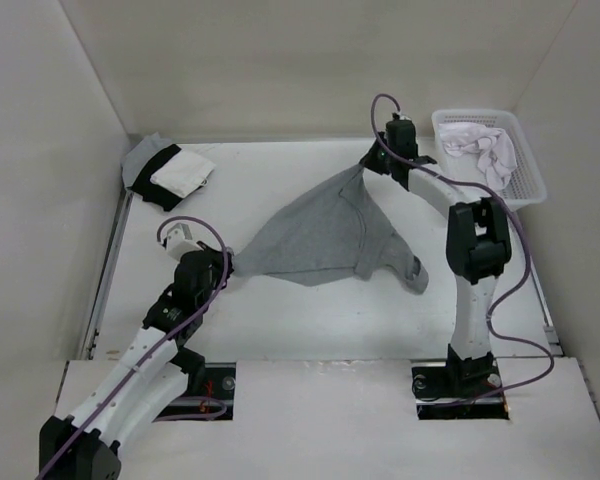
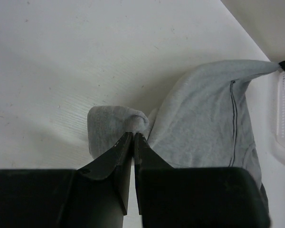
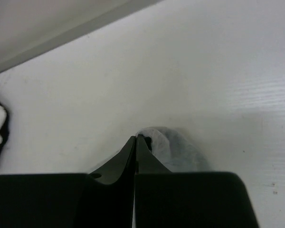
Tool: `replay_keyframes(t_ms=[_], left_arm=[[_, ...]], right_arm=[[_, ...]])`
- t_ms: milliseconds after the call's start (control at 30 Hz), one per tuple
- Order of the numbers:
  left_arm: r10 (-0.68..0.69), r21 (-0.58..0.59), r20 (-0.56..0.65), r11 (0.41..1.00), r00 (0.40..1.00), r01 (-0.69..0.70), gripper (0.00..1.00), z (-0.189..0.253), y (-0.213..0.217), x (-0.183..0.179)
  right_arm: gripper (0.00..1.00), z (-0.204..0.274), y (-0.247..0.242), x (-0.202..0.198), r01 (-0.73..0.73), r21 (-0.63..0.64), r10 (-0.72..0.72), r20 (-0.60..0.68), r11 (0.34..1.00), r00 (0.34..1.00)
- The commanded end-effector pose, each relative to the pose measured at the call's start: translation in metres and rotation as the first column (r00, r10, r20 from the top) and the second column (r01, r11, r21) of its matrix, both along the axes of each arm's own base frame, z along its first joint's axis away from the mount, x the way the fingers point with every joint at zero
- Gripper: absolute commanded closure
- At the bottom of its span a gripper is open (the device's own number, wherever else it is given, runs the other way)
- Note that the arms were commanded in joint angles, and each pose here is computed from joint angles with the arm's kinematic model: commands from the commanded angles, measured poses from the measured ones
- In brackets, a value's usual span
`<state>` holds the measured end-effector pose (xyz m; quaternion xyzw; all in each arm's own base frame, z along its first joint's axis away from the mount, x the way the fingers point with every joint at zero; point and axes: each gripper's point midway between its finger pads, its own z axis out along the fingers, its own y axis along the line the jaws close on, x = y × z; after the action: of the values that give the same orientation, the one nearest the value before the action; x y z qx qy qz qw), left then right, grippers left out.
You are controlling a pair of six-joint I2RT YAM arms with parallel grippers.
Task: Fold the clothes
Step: Flatten the tank top out
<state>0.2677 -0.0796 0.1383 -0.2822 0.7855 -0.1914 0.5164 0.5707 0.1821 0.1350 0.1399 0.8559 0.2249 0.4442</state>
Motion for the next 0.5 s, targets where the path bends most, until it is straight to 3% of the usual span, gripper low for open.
replay_keyframes(t_ms=[0, 133, 367, 467], left_arm=[[0.018, -0.052, 0.128, 0.999, 0.992, -0.011, 0.96, 0.048, -0.003, 0.014], [0.016, -0.066, 0.215, 0.998, 0.976, -0.002, 0.96, 0.081, -0.005, 0.023], [0.054, -0.075, 0.298, 0.997, 0.953, -0.033, 0.96, 0.109, 0.009, 0.021], [0.071, -0.057, 0.298, 0.997, 0.952, -0.056, 0.96, 0.109, 0.019, 0.020]], right_arm=[[1.00, 0.211, 0.016, -0.004, -0.102, 0.101, 0.055, 0.387, 0.990, 0.921], [1.00, 0.272, 0.023, -0.066, -0.199, 0.116, 0.122, 0.475, 0.973, 0.871], [0.99, 0.282, 0.026, -0.211, -0.309, 0.160, 0.184, 0.525, 0.937, 0.831], [0.98, 0.286, 0.014, -0.252, -0.326, 0.170, 0.185, 0.552, 0.930, 0.813]])
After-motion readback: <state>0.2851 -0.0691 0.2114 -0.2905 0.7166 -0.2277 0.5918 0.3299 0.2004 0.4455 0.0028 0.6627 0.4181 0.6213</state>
